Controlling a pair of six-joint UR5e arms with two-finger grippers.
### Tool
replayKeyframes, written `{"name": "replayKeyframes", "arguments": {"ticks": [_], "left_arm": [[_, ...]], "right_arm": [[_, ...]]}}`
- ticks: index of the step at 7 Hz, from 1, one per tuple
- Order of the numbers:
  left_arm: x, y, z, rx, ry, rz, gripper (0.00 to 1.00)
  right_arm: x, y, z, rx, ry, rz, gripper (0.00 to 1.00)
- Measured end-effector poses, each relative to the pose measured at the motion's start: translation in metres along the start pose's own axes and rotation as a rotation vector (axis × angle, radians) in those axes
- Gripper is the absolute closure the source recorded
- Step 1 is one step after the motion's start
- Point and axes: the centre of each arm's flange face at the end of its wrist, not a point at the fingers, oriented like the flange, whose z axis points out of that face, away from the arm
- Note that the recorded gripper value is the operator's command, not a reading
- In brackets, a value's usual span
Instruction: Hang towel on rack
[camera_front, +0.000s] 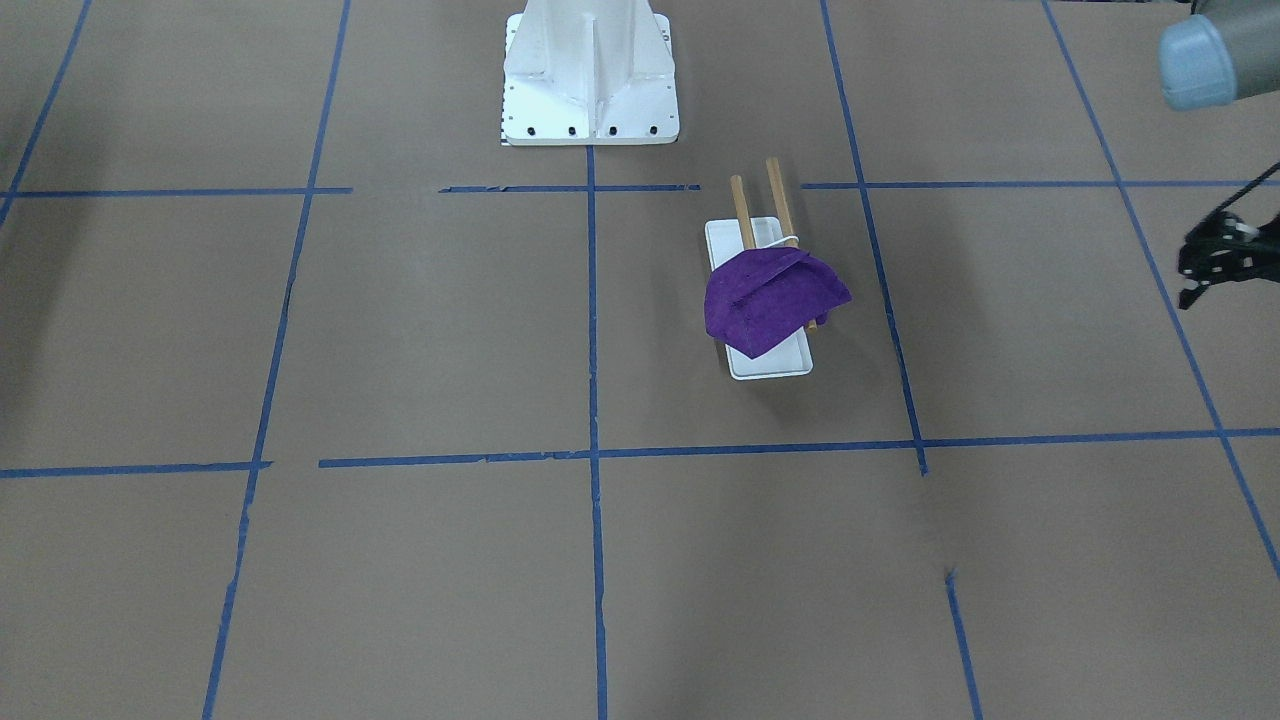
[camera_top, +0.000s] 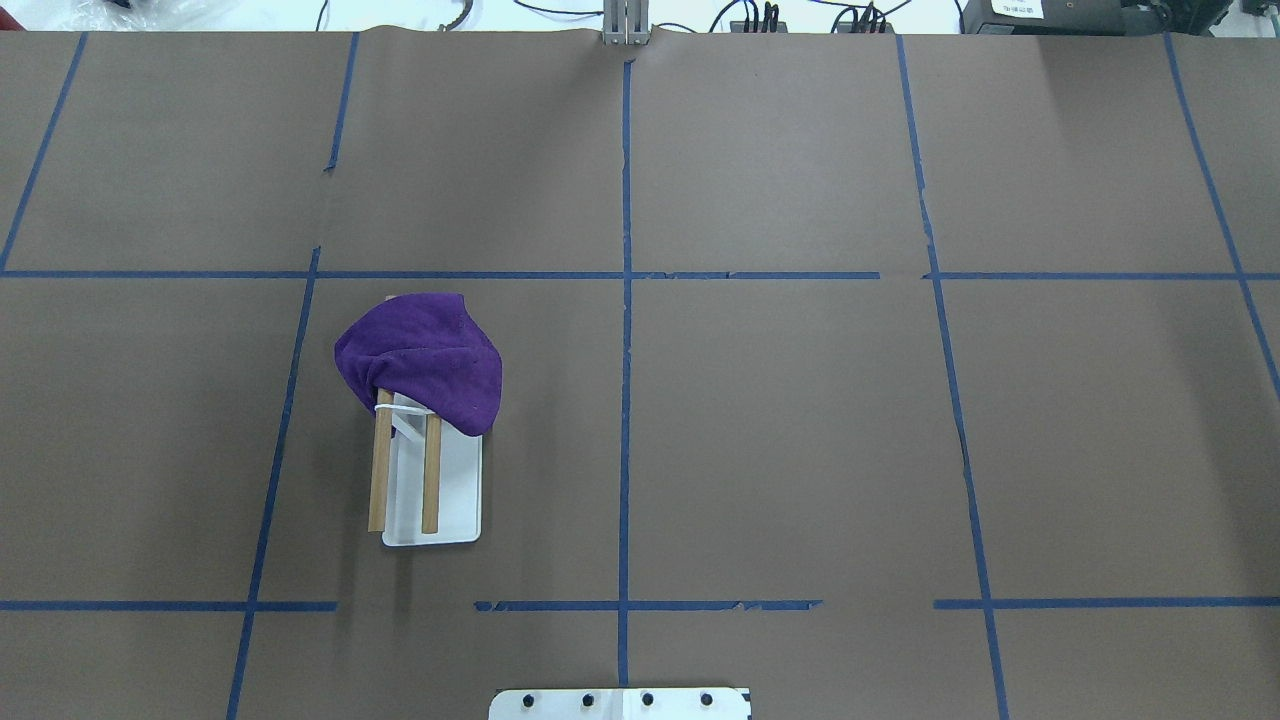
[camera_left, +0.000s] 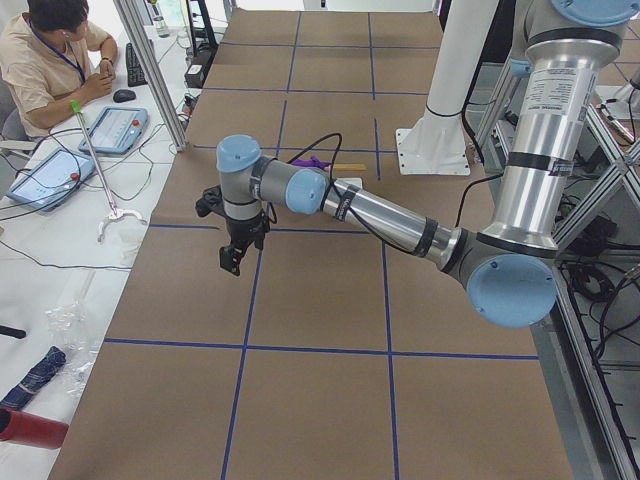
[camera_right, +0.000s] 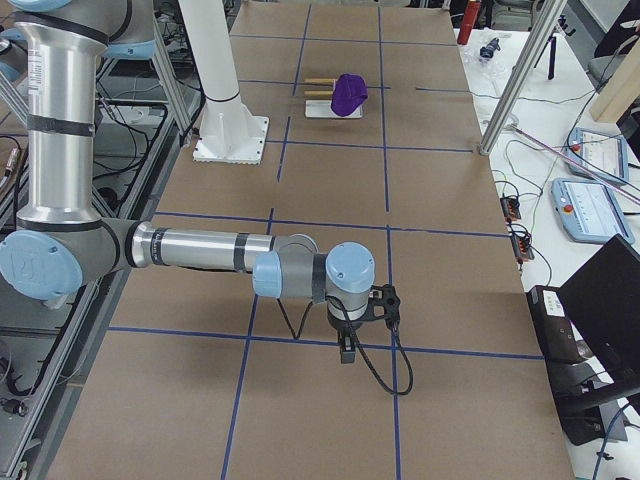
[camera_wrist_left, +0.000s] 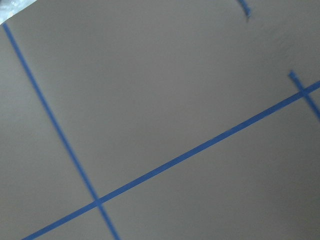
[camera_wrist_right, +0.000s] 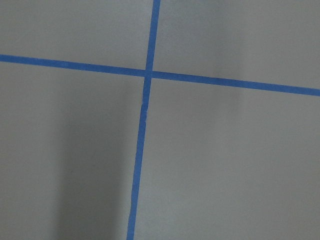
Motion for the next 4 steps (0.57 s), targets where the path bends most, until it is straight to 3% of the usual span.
{"name": "replayKeyframes", "arguments": {"ticks": [2,4], "left_arm": [[-0.052,0.078,0.018,-0.002,0.116,-0.120,0.00],[-0.067,0.116,0.041,-0.036,0.158,-0.187,0.00]], "right_arm": [[-0.012,-0.005,-0.016,-0.001,0.010,0.013,0.00],[-0.017,-0.007,-0.021,0.003,0.010,0.012,0.00]]}}
